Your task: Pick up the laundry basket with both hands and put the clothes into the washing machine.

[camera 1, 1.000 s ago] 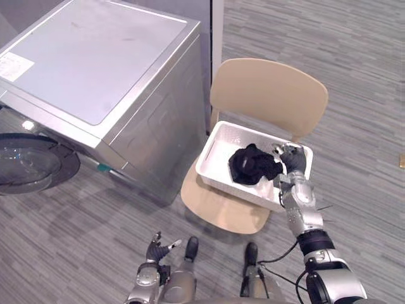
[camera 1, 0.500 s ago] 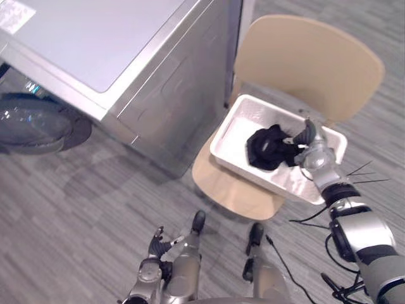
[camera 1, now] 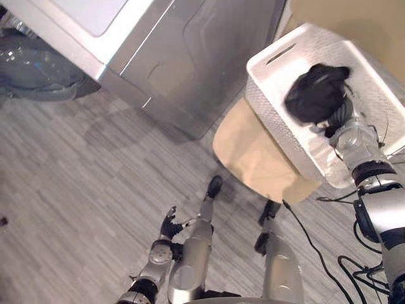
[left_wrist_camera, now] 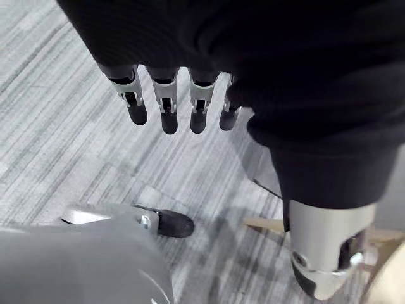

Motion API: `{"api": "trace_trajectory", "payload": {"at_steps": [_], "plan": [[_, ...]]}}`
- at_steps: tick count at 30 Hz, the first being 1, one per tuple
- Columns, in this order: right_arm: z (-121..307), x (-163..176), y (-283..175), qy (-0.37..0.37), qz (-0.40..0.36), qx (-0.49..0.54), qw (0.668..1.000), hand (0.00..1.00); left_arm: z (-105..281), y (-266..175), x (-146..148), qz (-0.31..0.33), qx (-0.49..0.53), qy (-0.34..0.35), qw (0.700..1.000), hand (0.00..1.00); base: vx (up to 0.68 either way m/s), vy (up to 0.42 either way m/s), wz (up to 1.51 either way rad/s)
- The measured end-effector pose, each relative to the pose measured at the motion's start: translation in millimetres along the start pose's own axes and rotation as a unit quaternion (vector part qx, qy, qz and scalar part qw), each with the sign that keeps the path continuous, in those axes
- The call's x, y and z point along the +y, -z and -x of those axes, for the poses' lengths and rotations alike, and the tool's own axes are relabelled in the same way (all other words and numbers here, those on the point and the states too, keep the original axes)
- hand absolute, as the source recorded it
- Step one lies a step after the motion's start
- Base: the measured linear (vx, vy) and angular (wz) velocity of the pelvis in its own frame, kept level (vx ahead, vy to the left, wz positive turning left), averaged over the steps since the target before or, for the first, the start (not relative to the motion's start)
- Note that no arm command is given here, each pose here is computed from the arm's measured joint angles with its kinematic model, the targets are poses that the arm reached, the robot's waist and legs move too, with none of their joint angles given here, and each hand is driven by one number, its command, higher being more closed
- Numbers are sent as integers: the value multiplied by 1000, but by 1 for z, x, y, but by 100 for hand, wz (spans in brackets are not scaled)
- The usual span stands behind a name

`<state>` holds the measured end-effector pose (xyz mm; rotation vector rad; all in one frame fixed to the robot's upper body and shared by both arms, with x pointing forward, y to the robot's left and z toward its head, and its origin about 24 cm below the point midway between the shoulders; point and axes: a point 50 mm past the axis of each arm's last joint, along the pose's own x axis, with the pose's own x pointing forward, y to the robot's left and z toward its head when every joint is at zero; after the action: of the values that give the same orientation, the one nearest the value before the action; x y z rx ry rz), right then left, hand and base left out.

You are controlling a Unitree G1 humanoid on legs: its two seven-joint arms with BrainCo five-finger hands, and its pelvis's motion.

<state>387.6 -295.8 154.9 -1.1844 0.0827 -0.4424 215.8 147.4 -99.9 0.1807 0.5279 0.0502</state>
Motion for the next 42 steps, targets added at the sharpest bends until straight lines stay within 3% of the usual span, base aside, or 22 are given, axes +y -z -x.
{"api": "trace_trajectory", "payload": {"at_steps": [7,8,16,24,35,42], "plan": [[2,9,-18,16,-39,-8,999,0,0,-1,-4,11,0,-7,1000,0,8,-59,0],[3,10,-20,18,-42,-9,999,100,0,-1,-4,11,-1,-8,1000,0,-38,-60,-13],[1,4,-35,32,-95,-29,995,100,-1,-3,0,11,-3,-14,1000,0,-47,-49,-7],[0,4,-38,11,-279,1,960,100,-1,-2,2,20,1,-16,1000,0,-14,-50,0],[-1,-9,-57,29,-487,-8,873,100,-3,0,20,28,7,-45,999,0,-27,-53,-1],[10,-8,-57,47,-622,-23,781,100,-2,4,24,30,15,-53,998,0,0,-49,-5]]}}
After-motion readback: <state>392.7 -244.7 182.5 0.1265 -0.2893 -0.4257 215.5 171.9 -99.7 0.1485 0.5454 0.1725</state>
